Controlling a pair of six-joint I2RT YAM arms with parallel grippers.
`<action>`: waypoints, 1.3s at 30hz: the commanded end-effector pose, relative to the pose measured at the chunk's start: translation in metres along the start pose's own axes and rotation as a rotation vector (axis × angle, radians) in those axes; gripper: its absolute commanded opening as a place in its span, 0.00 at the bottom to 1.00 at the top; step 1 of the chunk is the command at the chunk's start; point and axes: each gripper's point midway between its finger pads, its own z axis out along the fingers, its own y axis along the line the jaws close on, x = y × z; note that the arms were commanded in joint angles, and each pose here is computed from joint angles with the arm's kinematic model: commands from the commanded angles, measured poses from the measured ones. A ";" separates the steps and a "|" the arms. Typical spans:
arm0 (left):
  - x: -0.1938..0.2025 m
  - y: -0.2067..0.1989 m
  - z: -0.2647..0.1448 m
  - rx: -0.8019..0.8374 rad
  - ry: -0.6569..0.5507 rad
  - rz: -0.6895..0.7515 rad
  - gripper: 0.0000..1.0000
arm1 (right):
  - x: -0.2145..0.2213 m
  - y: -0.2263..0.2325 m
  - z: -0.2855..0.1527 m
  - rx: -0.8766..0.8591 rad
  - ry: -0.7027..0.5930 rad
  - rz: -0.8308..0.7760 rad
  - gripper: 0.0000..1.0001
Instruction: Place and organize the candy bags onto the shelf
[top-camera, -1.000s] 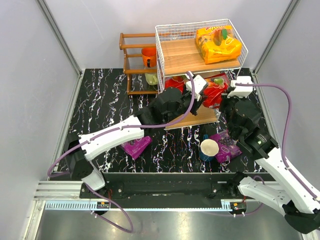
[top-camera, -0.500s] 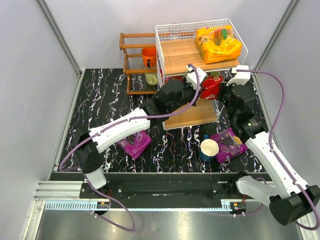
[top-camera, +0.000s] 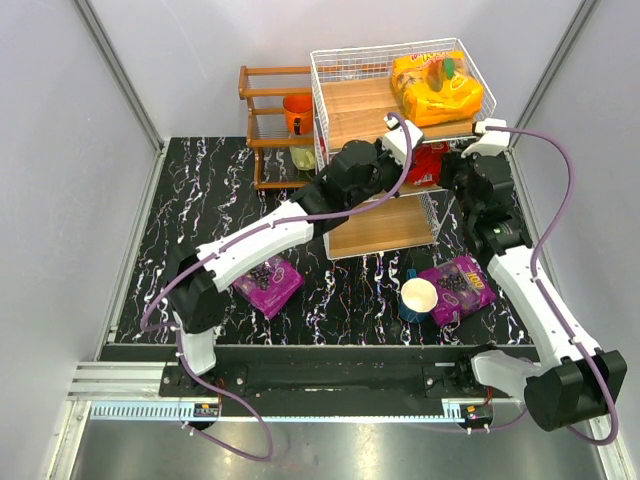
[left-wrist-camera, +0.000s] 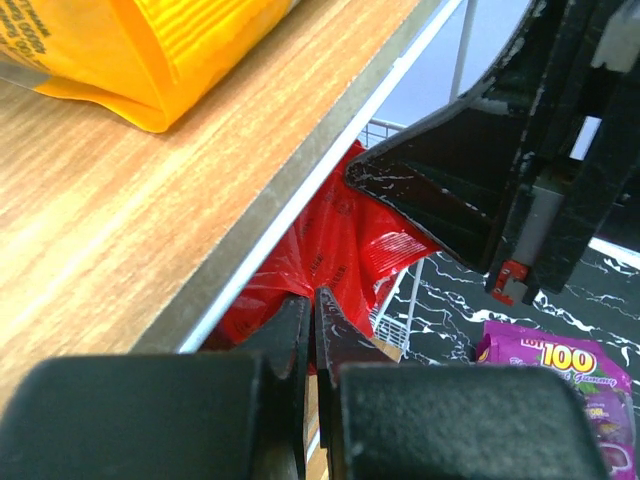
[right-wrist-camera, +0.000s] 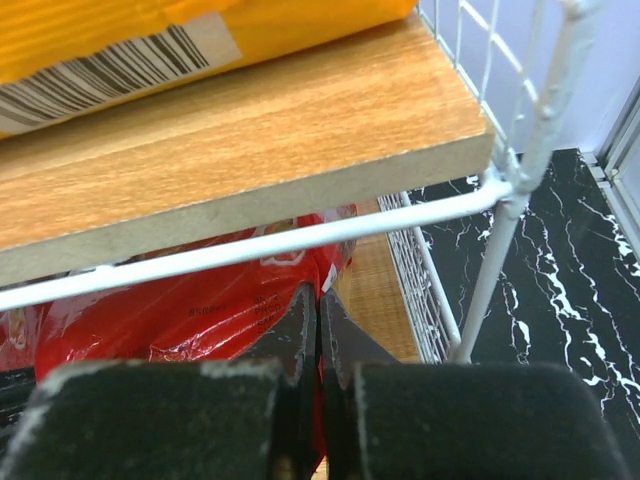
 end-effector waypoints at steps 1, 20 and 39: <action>-0.041 0.006 -0.002 0.006 -0.110 0.024 0.00 | -0.016 -0.013 0.015 0.046 -0.064 0.014 0.00; -0.062 -0.001 -0.050 0.037 -0.163 -0.060 0.93 | -0.048 -0.015 -0.041 -0.002 -0.153 0.041 0.74; 0.065 0.008 -0.208 -0.313 -0.032 -0.471 0.99 | 0.043 0.010 -0.122 -0.198 0.140 0.199 0.63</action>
